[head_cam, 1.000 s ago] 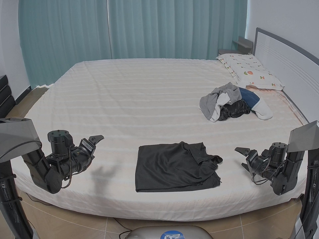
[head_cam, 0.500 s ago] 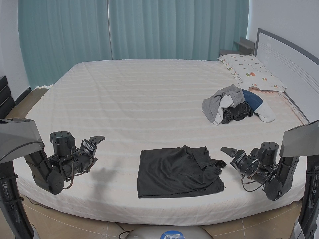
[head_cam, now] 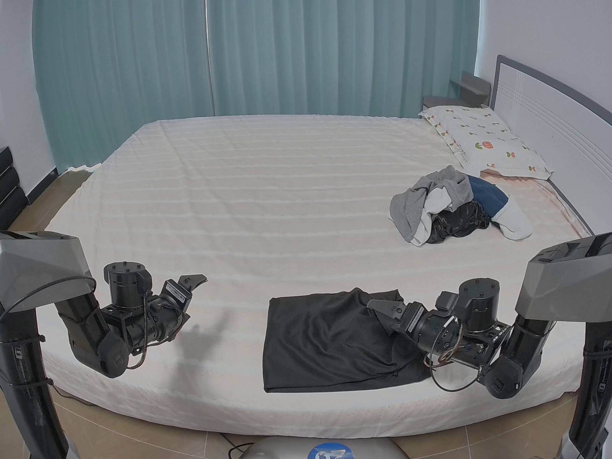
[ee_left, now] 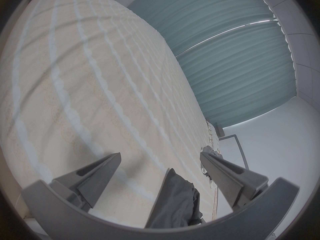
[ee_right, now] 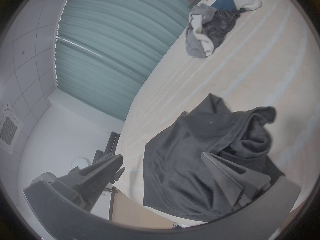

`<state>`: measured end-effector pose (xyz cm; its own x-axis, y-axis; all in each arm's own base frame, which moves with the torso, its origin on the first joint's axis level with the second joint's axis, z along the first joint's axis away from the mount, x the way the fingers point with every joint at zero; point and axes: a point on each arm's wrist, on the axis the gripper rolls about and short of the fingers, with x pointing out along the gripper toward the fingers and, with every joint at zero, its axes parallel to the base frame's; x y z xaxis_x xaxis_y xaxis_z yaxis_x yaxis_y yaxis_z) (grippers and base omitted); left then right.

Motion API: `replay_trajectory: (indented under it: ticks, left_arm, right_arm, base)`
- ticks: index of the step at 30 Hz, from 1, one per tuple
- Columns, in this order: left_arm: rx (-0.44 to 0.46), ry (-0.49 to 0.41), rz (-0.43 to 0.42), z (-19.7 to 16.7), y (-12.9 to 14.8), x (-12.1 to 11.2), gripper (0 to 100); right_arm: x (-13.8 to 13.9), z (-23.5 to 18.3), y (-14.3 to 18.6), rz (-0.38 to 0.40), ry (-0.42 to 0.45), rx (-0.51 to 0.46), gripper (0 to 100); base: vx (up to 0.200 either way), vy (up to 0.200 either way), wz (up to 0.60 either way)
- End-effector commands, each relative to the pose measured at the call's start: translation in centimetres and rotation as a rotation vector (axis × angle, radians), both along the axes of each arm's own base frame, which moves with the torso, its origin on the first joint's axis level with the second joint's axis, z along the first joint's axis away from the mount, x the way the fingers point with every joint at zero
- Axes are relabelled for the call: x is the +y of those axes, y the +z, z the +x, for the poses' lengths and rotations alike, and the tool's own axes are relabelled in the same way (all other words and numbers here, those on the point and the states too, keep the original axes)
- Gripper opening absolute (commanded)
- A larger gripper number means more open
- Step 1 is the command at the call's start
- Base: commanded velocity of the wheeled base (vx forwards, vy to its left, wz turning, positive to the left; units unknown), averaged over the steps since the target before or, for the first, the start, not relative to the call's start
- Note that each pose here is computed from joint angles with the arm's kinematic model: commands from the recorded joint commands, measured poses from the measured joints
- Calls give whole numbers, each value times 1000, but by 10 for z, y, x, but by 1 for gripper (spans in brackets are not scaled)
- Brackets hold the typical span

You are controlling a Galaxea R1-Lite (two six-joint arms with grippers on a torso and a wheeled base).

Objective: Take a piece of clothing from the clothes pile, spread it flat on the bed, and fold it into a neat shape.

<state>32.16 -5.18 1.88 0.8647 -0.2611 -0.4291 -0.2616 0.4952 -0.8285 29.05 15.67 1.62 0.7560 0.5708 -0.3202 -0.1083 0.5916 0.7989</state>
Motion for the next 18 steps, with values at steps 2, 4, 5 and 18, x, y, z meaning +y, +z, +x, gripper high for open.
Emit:
replay_trajectory:
  ticks: [2, 4, 5, 18]
  left_arm:
    - [15, -5, 3, 1, -6, -2, 100]
    - [15, -5, 3, 1, -6, -2, 100]
    - [17, -5, 4, 1, -6, -2, 100]
    - [21, -5, 4, 1, -8, -2, 100]
  right_arm:
    - [18, 16, -14, -9, 26, 18, 100]
    - [20, 19, -17, -14, 26, 27, 100]
    - [21, 21, -21, -23, 29, 43, 100]
    - [25, 51, -25, -33, -27, 32, 100]
  base:
    - [0, 0, 0]
    - [0, 0, 0]
    - [0, 0, 0]
    - [0, 0, 0]
